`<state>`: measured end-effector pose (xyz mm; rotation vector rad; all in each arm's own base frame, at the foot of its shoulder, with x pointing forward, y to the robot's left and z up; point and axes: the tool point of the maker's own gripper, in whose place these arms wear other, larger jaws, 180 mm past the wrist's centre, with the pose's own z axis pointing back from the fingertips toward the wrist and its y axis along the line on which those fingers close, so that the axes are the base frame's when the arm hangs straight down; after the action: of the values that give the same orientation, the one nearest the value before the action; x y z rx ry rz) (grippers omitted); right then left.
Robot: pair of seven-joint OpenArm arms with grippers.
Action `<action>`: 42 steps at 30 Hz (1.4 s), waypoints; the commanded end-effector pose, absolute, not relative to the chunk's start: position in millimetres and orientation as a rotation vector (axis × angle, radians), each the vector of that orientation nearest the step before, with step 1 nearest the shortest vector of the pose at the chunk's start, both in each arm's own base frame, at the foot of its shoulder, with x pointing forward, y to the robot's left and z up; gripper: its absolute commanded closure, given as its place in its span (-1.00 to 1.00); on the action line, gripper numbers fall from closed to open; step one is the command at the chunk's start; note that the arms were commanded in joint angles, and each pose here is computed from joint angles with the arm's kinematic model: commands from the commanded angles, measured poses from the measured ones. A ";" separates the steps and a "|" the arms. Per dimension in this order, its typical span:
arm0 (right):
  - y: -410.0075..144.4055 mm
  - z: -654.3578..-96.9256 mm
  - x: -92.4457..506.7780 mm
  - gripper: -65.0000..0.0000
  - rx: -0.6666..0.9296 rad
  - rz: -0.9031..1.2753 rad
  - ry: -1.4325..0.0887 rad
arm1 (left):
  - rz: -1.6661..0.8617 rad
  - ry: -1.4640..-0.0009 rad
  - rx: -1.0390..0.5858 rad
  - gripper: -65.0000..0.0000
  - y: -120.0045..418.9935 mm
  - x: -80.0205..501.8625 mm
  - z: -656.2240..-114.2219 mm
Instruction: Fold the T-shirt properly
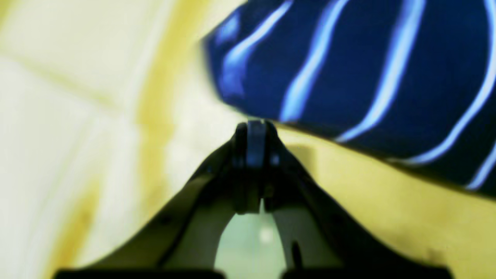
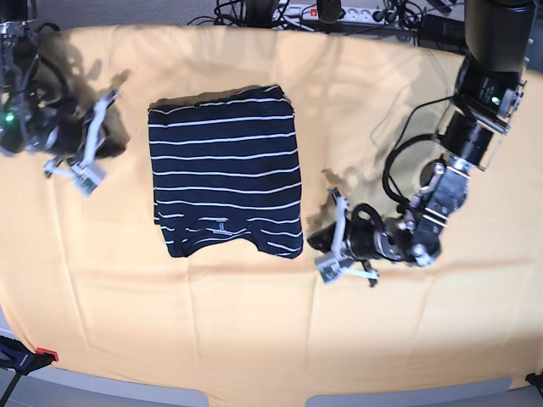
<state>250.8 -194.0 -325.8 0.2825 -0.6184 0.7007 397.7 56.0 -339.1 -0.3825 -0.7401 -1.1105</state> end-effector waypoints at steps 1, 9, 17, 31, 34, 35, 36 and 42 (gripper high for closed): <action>-193.4 -304.5 260.9 1.00 0.308 0.695 -0.701 | -1.092 -0.821 -0.435 1.00 50.1 407.3 -302.4; -200.8 -220.2 268.2 1.00 0.610 0.437 -1.048 | -0.866 -0.873 -0.856 1.00 70.5 367.7 -206.9; -248.1 -229.2 237.4 1.00 0.480 0.336 -0.985 | -0.757 -0.880 -0.899 1.00 116.8 335.0 -203.2; -293.7 -222.6 130.9 1.00 0.178 0.279 -0.791 | -0.939 -0.760 -0.650 1.00 131.1 179.2 -210.2; -304.5 -228.3 104.1 1.00 0.142 0.219 -0.721 | -0.972 -0.730 -0.572 1.00 131.4 147.4 -203.8; -307.2 -230.7 95.8 1.00 0.133 0.202 -0.695 | -0.944 -0.706 -0.555 1.00 138.7 141.4 -206.8; -308.8 -233.7 87.5 1.00 0.130 0.184 -0.667 | -0.913 -0.678 -0.541 1.00 146.1 135.4 -210.1; -305.1 -254.9 34.4 1.00 0.154 0.100 -0.473 | -0.743 -0.503 -0.515 1.00 173.7 91.2 -229.6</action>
<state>30.7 -304.1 -260.8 0.1618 -0.4579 0.0833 92.3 175.9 -232.7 -0.5061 -0.5025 -0.7307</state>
